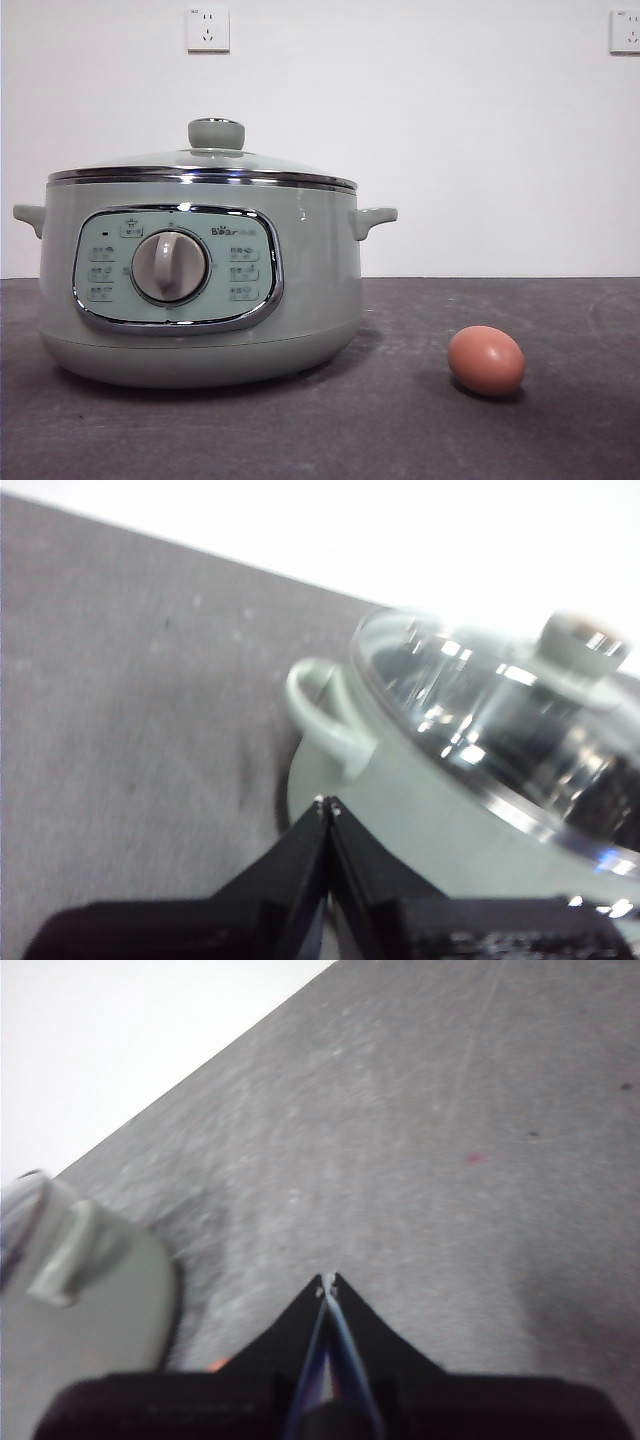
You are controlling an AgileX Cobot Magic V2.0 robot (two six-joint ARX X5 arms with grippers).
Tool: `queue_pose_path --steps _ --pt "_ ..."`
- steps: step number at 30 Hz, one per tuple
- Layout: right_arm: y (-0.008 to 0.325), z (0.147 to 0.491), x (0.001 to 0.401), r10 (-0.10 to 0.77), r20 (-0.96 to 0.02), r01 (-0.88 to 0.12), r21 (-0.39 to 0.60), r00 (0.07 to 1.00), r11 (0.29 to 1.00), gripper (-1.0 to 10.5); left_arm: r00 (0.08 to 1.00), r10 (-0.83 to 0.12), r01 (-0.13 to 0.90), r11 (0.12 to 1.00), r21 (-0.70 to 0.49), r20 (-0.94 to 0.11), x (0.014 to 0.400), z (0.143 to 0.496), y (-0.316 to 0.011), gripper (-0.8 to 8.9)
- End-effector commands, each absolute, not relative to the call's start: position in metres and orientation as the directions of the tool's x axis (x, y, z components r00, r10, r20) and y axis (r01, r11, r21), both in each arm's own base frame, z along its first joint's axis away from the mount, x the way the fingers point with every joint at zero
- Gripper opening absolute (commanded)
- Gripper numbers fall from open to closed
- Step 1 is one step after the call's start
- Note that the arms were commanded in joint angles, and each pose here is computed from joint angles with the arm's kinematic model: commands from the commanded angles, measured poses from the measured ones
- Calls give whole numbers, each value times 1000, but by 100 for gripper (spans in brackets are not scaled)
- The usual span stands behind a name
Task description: Pick up the egg,open the lid,put the egg in the pot,close the lid
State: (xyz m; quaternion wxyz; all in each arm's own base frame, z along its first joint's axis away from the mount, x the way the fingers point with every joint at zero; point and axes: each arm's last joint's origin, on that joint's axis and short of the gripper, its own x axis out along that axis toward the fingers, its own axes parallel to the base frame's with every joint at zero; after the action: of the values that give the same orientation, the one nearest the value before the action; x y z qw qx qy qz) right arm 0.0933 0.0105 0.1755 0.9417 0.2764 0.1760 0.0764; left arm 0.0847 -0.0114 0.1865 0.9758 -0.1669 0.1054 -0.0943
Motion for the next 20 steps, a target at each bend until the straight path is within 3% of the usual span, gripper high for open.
queue_pose_path --steps 1,9,13,20 --pt "12 197 94 272 -278 -105 497 921 861 -9 961 -220 150 924 -351 -168 83 200 -11 -7" --pt "14 255 108 321 -270 -192 412 908 891 -6 958 -249 198 933 -300 -142 84 247 -12 -8" --pt "16 279 118 389 -270 -268 395 881 879 -3 949 -257 194 933 -304 -181 89 267 -13 -7" --pt "23 306 140 584 -314 -436 430 749 791 1 858 -436 358 886 -294 -271 109 297 -20 -4"
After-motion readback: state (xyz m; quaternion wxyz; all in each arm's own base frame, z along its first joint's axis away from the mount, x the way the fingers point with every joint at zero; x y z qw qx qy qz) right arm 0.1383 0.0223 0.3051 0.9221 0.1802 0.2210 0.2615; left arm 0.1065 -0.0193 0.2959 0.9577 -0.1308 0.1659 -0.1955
